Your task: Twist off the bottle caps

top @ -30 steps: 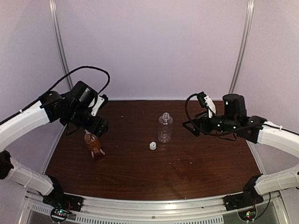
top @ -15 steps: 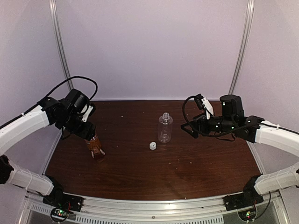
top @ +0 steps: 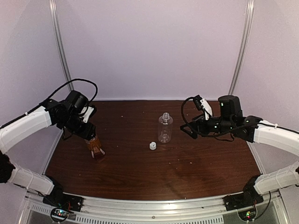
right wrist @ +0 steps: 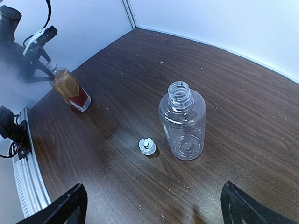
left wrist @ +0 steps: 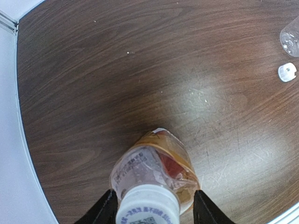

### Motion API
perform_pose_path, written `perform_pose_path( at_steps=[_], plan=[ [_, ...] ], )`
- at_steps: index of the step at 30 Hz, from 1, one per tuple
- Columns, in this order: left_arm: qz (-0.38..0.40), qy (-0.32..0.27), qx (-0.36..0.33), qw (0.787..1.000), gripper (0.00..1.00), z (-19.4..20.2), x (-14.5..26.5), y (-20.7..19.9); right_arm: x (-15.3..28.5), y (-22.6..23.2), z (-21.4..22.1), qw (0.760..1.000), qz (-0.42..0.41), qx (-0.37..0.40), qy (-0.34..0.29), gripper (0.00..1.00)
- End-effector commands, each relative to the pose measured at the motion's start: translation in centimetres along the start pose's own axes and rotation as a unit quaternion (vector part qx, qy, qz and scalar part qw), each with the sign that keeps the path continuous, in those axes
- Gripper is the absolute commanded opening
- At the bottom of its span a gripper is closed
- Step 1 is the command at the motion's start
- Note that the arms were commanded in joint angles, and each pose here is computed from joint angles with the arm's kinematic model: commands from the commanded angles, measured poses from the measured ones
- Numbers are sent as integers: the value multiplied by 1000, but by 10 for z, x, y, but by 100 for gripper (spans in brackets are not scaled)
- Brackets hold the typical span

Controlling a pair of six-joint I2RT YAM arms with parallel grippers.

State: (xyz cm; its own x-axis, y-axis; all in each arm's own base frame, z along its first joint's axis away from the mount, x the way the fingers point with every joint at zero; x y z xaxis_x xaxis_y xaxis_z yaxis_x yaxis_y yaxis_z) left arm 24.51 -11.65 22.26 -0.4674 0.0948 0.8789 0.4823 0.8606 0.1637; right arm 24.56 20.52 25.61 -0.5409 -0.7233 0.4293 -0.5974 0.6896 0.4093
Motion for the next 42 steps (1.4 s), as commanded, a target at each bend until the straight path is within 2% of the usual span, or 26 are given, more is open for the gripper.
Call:
perform_pose_path(
  at_steps=[1,8,14,20,23,31,36,42],
  plan=[
    [19,-31,-1,999,57,-11,0,1,-2,0,-4,1000,-6,1,-8,100],
    [18,-32,-4,999,49,-13,-4,5,-4,-1,-2,1000,-4,-2,-2,100],
    [22,-42,-7,999,34,-18,-1,6,-7,-3,-1,1000,0,-12,0,100],
    [61,-58,-21,996,19,-24,4,-2,-7,-3,-4,1000,4,-19,-7,100],
    [113,-81,-32,990,13,-31,13,-11,-5,-1,-6,1000,1,-16,-11,100],
    [225,-159,-75,958,9,-53,58,-39,-4,15,-17,999,-44,-3,-13,100],
    [298,-199,-119,926,9,-68,86,-62,-8,37,-23,995,-99,18,-6,100],
    [362,-236,-160,887,8,-91,110,-87,-18,78,-19,984,-161,78,20,100]
  ],
)
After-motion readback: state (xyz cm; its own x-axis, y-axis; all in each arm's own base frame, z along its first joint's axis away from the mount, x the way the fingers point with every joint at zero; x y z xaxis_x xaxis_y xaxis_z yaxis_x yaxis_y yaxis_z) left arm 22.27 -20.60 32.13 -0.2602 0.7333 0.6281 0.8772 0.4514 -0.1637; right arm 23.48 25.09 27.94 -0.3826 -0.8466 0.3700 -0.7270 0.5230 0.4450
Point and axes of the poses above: each gripper's point midway between its finger pads, its own x axis back along the fingers, its own y axis along the line the jaws close on, z = x × y, the point moved 7 cm from there along x, back along the fingers, and after that the axes turned 11 degrees about -x, right-handed, at the moved point
